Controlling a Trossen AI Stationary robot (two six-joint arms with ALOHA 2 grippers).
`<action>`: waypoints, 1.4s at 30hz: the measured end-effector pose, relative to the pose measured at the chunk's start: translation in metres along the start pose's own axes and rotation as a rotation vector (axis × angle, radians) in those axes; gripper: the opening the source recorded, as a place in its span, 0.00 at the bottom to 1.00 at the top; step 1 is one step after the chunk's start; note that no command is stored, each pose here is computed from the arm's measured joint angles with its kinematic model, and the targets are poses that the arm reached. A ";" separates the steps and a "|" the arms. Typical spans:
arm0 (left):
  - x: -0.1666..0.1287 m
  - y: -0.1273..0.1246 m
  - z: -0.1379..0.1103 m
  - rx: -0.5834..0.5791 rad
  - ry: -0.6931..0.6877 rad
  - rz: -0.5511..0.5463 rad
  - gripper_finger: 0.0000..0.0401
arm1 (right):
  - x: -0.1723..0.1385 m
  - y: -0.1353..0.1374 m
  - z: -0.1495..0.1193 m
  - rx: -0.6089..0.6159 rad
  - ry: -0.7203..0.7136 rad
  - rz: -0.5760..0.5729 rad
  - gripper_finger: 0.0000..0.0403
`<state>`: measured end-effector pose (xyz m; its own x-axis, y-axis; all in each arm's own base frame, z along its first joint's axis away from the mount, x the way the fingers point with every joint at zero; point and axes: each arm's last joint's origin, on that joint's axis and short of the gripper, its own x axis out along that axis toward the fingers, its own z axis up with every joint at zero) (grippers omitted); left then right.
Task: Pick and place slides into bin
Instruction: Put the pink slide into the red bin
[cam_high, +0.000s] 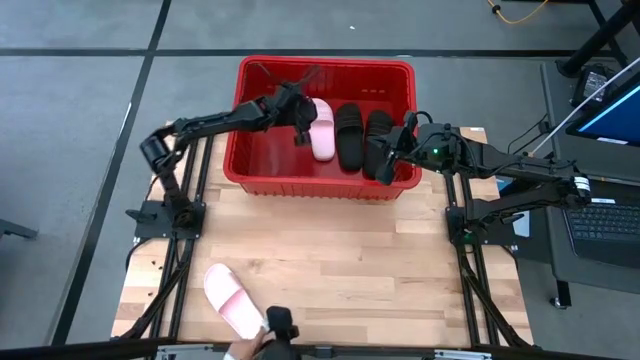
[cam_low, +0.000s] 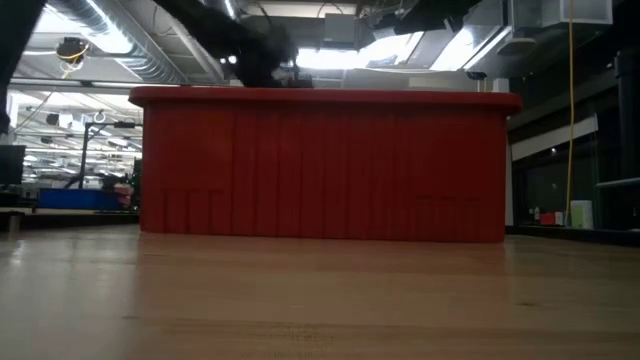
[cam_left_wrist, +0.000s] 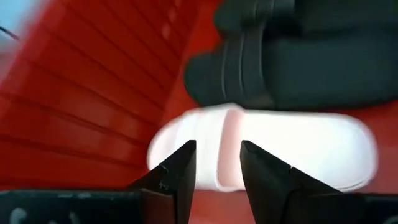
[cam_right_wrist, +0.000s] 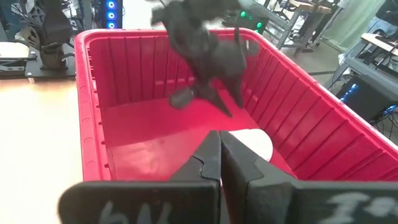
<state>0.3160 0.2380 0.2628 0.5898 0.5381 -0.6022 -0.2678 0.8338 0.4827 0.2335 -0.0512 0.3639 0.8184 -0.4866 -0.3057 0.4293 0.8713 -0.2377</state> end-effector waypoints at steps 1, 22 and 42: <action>-0.011 0.001 0.005 0.002 -0.018 0.007 0.30 | 0.000 0.000 0.000 0.000 -0.001 0.000 0.01; -0.239 -0.030 0.019 0.016 -0.193 -0.133 0.01 | 0.006 0.002 -0.002 -0.004 0.014 0.002 0.01; -0.304 -0.111 0.004 -0.135 -0.049 -0.355 0.00 | 0.020 0.008 -0.006 0.009 0.041 0.006 0.01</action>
<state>0.1693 -0.0186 0.3946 0.6988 0.2086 -0.6843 -0.1359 0.9778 0.1593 0.2511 -0.0541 0.3506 0.8046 -0.4835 -0.3447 0.4280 0.8746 -0.2279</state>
